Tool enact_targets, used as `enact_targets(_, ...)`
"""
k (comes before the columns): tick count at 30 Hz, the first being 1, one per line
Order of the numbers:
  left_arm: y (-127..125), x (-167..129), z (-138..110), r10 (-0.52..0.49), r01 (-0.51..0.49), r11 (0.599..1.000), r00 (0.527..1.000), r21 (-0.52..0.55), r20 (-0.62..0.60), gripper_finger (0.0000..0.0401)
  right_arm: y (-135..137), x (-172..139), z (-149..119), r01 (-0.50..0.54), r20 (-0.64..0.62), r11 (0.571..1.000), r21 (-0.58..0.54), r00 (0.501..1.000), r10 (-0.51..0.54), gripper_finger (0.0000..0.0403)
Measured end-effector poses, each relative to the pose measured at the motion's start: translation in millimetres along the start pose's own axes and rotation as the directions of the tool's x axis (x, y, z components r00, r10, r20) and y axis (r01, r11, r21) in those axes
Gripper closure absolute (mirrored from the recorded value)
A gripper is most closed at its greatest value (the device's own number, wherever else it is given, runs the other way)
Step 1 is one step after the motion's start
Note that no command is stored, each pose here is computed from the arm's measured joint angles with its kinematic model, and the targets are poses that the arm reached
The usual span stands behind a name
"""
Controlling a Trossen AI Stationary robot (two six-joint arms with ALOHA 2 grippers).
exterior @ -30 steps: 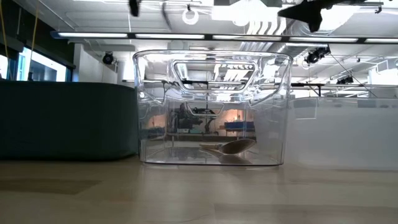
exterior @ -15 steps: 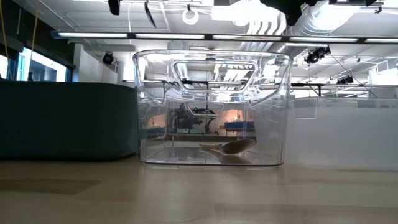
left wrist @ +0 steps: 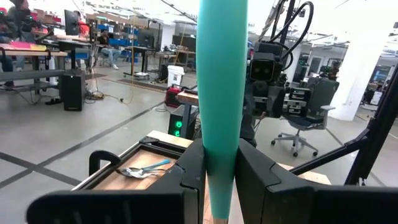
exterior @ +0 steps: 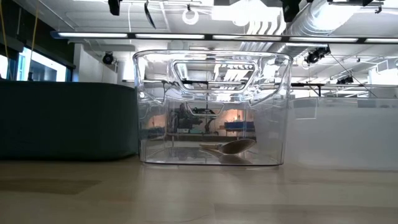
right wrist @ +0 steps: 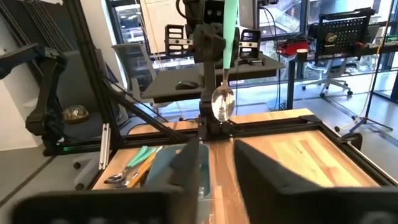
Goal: Sort silverware by color (type)
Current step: Put the light blue spoon into the blue bin
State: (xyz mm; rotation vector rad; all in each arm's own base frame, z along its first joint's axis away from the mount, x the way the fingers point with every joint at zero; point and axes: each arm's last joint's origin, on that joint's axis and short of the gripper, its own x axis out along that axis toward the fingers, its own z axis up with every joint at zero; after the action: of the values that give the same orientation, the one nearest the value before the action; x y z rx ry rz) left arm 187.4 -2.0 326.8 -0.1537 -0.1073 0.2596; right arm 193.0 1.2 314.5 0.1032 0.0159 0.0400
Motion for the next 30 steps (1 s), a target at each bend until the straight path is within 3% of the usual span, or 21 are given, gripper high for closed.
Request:
enact_targets(2, 0.0, 0.0, 0.0, 0.0, 0.0, 1.0, 1.0, 0.001, 0.0, 0.0359, 0.4, -0.1, -0.3, -0.018, -0.005, 1.0, -0.018, 1.0, 0.018, 0.0377)
enact_targets(4, 0.0, 0.1, -0.1, 0.0, 0.0, 1.0, 1.0, 0.001, 0.0, 0.0359, 1.0, -0.1, -1.0, -0.04, -0.014, 0.999, -0.03, 0.999, 0.039, 0.0394)
enact_targets(23, -0.6, 0.1, -0.4, -0.021, 0.021, 1.0, 1.0, 0.004, -0.008, 0.0359, 1.6, -0.1, -3.2, -0.066, -0.038, 0.997, -0.037, 0.997, 0.064, 0.0402)
enact_targets(25, -1.8, -0.1, -0.9, -0.057, 0.058, 0.998, 0.997, 0.009, -0.052, 0.0359, 1.5, -0.2, -3.6, -0.065, -0.042, 0.997, -0.037, 0.997, 0.064, 0.0402)
enact_targets(30, -6.3, -4.1, 0.2, -0.085, 0.086, 0.996, 0.951, -0.007, -0.298, 0.0359, 1.6, -0.2, -3.6, -0.067, -0.043, 0.996, -0.055, 0.997, 0.065, 0.0403)
